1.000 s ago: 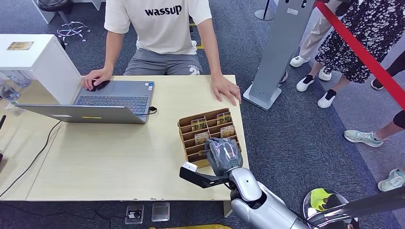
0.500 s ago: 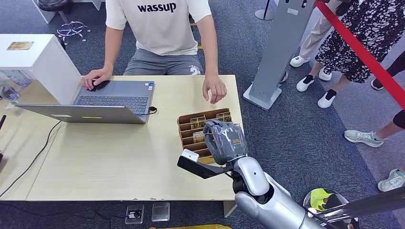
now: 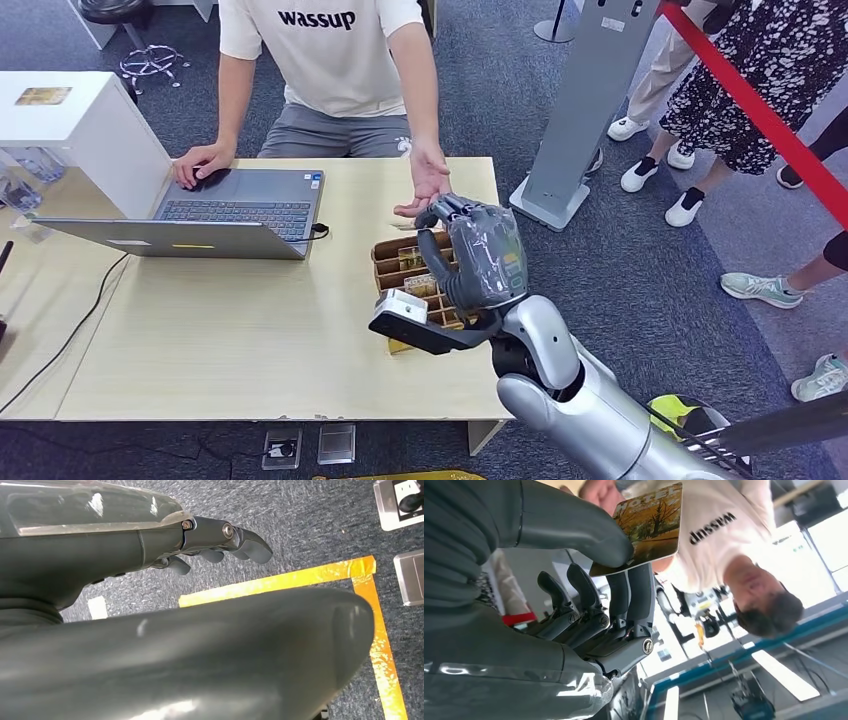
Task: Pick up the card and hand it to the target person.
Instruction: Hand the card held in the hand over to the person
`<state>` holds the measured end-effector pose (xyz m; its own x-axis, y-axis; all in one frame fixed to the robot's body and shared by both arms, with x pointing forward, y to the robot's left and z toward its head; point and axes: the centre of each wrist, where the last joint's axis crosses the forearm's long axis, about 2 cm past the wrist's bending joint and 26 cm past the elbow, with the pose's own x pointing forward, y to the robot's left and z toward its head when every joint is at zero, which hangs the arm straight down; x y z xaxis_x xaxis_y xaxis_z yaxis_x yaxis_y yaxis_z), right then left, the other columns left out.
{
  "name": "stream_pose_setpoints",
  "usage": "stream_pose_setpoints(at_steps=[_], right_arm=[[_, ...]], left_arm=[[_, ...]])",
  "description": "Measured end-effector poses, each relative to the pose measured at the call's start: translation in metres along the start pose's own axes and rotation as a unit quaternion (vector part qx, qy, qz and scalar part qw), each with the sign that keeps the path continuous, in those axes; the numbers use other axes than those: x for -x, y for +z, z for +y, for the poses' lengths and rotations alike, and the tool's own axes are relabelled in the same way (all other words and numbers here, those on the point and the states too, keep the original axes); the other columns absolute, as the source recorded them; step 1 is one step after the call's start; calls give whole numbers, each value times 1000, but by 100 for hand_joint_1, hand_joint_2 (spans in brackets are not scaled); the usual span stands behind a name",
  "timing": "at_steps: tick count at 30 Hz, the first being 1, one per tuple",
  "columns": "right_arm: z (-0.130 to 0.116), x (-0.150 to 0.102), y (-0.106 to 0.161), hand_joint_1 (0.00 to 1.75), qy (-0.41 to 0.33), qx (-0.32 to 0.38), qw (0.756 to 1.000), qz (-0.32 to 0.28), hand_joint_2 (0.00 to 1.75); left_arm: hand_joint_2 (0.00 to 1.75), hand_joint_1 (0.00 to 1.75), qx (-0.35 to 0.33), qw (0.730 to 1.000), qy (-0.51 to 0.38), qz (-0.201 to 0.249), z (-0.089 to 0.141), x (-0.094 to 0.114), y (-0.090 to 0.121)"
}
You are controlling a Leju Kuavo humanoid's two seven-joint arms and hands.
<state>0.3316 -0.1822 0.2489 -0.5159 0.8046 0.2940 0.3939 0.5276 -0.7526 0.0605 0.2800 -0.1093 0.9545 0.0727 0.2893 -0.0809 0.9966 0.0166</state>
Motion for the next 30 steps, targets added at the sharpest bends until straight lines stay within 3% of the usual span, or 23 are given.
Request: stream_pose_setpoints(at_steps=[8,20,22,28,30], right_arm=[[28,15,-13,148,-10,45,998,-29,175],[65,21,0,148,10,15,999,-31,175],[68,22,3,123,13,11,999,-28,175],[74,25,12,13,14,2,1000,-14,175],[75,27,14,1,12,0,1000,-7,175]], left_arm=[[0,0,15,1000,-6,5,-3,-7,-1],[0,0,30,1000,-4,9,-4,-4,0],[0,0,32,999,-4,9,-4,-4,0],[0,0,35,999,-7,6,-5,-4,0],[0,0,35,999,-8,5,-5,-4,0]])
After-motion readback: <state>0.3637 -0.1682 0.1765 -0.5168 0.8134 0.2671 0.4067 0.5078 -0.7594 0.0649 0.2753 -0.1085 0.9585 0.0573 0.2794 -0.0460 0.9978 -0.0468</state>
